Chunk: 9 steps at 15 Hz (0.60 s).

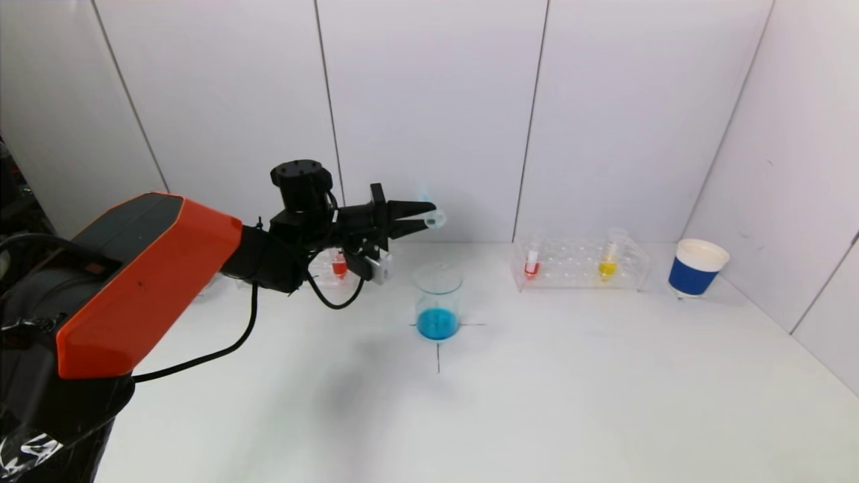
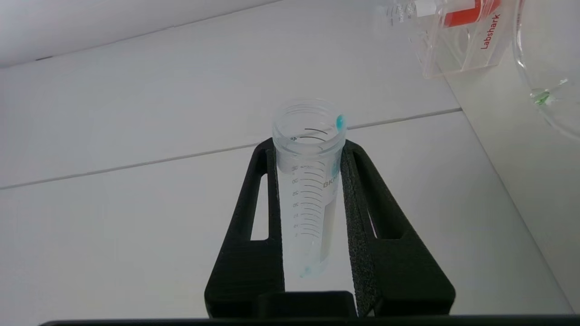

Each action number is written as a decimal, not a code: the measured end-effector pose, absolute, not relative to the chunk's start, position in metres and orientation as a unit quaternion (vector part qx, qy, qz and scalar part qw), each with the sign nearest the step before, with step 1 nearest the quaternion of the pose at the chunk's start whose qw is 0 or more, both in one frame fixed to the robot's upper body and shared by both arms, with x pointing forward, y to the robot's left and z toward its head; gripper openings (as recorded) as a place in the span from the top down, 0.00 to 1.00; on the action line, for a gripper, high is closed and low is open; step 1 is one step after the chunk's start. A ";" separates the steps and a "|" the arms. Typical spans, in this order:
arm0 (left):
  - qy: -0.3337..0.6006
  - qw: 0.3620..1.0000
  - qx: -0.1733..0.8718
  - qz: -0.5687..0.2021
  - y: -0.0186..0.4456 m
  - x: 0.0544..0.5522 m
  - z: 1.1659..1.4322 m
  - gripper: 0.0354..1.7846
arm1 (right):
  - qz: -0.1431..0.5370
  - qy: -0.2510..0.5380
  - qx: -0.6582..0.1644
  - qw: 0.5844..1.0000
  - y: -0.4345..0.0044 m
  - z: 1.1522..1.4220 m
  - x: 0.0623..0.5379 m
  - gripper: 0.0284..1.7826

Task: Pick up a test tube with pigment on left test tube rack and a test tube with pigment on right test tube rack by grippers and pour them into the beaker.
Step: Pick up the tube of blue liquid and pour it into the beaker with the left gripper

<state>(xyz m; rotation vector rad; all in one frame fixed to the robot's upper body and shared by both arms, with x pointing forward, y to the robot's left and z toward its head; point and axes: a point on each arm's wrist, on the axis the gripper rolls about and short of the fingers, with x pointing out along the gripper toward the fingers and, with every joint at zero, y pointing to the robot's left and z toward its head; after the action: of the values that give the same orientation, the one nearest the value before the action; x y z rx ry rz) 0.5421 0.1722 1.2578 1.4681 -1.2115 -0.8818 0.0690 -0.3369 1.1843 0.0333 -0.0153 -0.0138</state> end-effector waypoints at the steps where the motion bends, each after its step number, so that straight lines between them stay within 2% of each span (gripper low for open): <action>1: -0.502 0.498 0.607 -0.363 0.172 0.542 1.259 0.78 | -0.007 -0.008 0.017 1.000 -0.337 1.184 0.069 0.01; 9: -0.495 0.504 0.608 -0.362 0.171 0.539 1.260 0.78 | -0.007 -0.007 0.017 1.000 -0.337 1.184 0.069 0.01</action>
<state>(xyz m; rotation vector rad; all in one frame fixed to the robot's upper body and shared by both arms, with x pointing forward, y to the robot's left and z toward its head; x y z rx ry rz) 0.5395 0.1710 1.2605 1.4676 -1.1947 -0.8747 0.0690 -0.3369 1.1843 0.0337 -0.0149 -0.0142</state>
